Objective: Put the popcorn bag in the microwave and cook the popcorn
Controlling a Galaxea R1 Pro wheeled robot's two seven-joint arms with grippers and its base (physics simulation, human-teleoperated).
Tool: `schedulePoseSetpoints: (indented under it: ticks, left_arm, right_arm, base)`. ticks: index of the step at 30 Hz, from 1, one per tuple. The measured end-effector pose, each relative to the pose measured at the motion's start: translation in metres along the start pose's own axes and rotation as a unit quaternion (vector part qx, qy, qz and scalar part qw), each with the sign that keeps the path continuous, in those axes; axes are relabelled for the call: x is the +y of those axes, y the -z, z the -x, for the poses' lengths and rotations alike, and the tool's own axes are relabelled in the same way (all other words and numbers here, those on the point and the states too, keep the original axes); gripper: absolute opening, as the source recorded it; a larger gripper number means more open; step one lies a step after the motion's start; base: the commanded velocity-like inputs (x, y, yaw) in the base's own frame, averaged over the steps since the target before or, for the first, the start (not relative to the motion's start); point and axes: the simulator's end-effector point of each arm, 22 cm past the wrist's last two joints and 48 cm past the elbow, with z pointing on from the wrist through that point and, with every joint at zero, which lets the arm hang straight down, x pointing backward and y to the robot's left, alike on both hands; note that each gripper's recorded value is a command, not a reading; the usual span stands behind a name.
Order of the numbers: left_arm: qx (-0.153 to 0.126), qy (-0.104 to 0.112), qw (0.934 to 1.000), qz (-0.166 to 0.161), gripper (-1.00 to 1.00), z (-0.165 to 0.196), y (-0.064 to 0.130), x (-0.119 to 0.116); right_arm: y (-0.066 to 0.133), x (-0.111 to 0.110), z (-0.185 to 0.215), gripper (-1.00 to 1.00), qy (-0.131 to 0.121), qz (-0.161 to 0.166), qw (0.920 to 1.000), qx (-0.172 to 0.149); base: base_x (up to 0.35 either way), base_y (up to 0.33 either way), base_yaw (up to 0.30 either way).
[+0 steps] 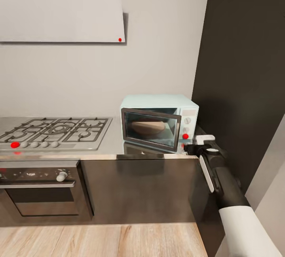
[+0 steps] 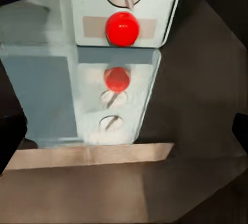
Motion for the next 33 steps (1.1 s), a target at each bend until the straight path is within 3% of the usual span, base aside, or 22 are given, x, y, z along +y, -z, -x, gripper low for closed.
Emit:
schedulePoseSetpoints:
  ticks: [2,6,16,33]
  left_arm:
    - [0.000,0.000,1.0000,0.000,1.00,0.000,0.000,0.000]
    - [0.000,0.000,1.0000,0.000,1.00,0.000,0.000,0.000]
    - [0.000,-0.001,1.0000,0.000,1.00,0.000,0.000,0.000]
    - [0.000,-0.001,1.0000,0.000,1.00,0.000,0.000,0.000]
  right_arm:
    - [-0.001,-0.021,-0.001,1.00,-0.007,-0.015,0.9999,0.000]
    - [0.002,-0.035,0.004,1.00,-0.016,-0.026,0.9995,-0.007]
    - [0.010,-0.035,0.024,1.00,-0.018,-0.027,0.9989,-0.034]
    - [0.010,-0.029,0.024,1.00,-0.022,-0.017,0.9990,-0.035]
  base:
    - [0.000,0.000,0.000]
    - [0.000,0.000,0.000]
    - [0.011,0.000,0.000]
    - [0.152,0.000,0.000]
